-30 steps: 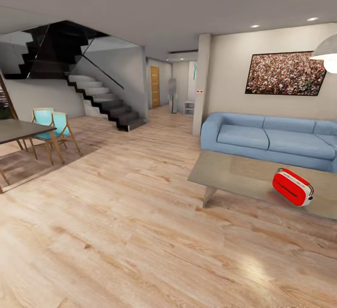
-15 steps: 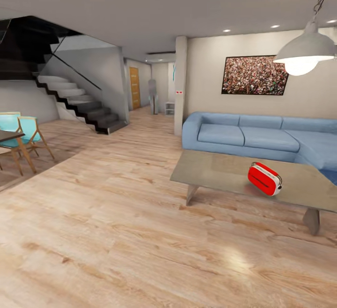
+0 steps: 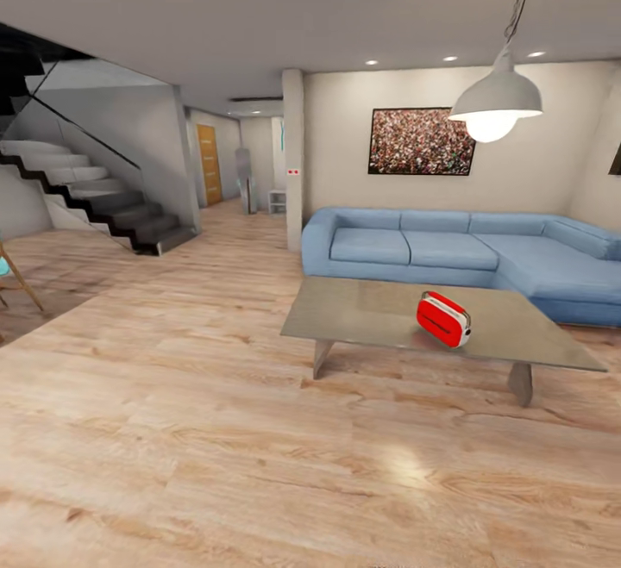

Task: Turn on the radio receiver that's on the table in the living room.

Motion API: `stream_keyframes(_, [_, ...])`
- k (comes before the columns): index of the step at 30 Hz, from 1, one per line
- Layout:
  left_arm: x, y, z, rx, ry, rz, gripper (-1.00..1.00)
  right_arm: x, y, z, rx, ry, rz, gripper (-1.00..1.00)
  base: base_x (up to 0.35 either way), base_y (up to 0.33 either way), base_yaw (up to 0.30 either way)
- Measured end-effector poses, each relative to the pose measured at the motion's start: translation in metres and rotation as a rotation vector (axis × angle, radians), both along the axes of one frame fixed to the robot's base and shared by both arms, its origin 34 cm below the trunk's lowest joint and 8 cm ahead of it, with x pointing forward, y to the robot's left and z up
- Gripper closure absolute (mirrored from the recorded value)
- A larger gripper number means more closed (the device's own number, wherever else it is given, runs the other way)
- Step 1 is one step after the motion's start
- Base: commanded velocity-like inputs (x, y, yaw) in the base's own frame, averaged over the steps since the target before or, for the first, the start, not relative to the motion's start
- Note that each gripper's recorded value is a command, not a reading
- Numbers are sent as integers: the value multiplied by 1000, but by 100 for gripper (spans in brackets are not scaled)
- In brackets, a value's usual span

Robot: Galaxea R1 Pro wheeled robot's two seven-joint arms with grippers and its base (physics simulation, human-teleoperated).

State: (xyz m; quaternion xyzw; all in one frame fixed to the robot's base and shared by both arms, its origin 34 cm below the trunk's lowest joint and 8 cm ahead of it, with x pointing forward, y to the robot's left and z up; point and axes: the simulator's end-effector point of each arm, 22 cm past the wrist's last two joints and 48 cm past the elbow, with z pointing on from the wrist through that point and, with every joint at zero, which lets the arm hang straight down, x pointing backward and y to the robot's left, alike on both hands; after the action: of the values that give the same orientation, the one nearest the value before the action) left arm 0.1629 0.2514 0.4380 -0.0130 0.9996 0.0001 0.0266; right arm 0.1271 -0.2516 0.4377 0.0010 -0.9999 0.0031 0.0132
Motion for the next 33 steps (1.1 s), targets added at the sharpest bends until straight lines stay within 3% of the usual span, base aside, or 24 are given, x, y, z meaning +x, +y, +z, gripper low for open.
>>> stream_keyframes(33, [6,0,0,0,-14,2,-100,6,0,0,0,-14,-7,-100,0,0,-279])
